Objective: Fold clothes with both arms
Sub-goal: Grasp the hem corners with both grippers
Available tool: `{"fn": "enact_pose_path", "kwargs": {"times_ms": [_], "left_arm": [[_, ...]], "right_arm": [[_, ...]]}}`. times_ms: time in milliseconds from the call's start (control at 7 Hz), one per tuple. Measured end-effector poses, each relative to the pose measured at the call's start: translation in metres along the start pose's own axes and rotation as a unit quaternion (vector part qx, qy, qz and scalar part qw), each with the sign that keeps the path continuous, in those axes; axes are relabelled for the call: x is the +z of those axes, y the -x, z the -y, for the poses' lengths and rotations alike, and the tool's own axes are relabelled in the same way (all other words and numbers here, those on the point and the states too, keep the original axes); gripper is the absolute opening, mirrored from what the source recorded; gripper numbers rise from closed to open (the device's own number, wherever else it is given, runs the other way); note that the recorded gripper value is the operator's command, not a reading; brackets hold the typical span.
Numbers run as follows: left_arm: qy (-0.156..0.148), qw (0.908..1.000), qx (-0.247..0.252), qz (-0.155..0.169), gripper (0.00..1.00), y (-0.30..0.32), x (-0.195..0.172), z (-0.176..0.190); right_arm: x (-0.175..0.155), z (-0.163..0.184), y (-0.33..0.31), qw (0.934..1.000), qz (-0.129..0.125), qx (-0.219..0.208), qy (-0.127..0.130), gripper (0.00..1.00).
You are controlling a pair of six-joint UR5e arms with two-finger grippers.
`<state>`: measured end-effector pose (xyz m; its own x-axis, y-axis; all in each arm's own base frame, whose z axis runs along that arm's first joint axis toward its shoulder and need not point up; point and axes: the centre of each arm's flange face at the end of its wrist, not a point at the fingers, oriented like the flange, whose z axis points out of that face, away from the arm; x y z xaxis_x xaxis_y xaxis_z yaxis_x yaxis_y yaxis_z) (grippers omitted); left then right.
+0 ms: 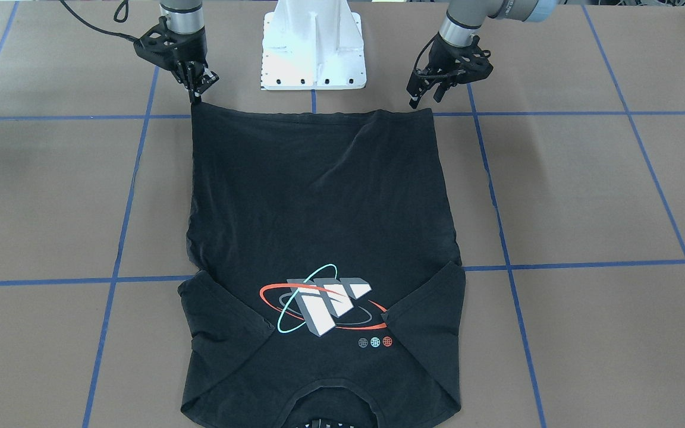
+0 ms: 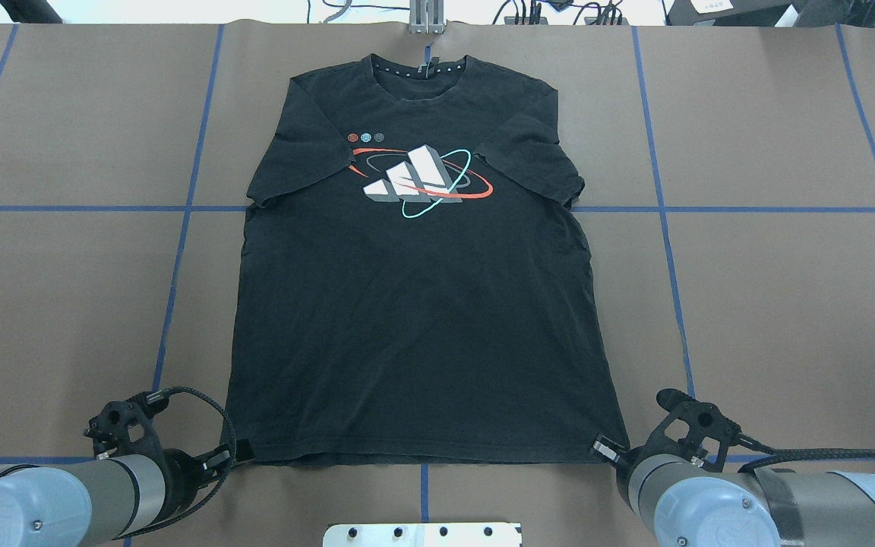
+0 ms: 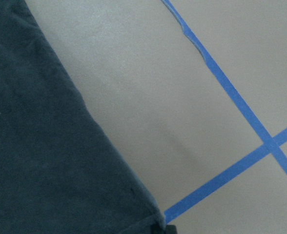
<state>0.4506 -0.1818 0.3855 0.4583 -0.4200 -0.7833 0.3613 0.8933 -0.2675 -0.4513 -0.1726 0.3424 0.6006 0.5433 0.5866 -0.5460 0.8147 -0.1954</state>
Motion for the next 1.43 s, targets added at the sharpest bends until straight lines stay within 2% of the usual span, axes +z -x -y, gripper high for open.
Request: {"fn": "enact_pose_path", "kwargs": {"times_ms": [143,714,857,1000,1143,1286,1429], "left_arm": [[-0.001,1.0000,-0.001,0.002,0.53,0.0015,0.0020,0.0004],[0.001,1.0000,0.000,0.004,0.48,0.0023,0.0025,0.0011],[0.002,1.0000,0.001,0.005,0.35,0.0029,0.0030,0.0012],[0.002,1.0000,0.001,0.005,0.28,0.0026,0.0027,0.0015],[0.001,1.0000,0.001,0.005,0.06,0.0021,0.0026,0.0025],[-0.001,1.0000,0.001,0.005,0.00,0.0024,0.0034,0.0047],[-0.003,1.0000,0.000,0.006,0.00,0.0027,0.0038,0.0067]], "right_arm": [[-0.0003,-0.0001,0.0003,1.0000,0.000,0.000,0.000,0.00],[-0.0006,-0.0002,0.0005,1.0000,0.001,0.001,0.000,0.00],[-0.0007,-0.0002,0.0005,1.0000,0.001,0.001,0.000,0.00],[-0.0006,-0.0002,0.0004,1.0000,0.001,0.001,0.000,0.00],[-0.0004,0.0000,0.0002,1.0000,0.000,0.001,0.000,0.00],[-0.0002,0.0001,0.0000,1.0000,0.000,0.000,0.000,0.00],[0.0001,0.0001,-0.0001,1.0000,0.000,0.000,-0.001,0.00]]}}
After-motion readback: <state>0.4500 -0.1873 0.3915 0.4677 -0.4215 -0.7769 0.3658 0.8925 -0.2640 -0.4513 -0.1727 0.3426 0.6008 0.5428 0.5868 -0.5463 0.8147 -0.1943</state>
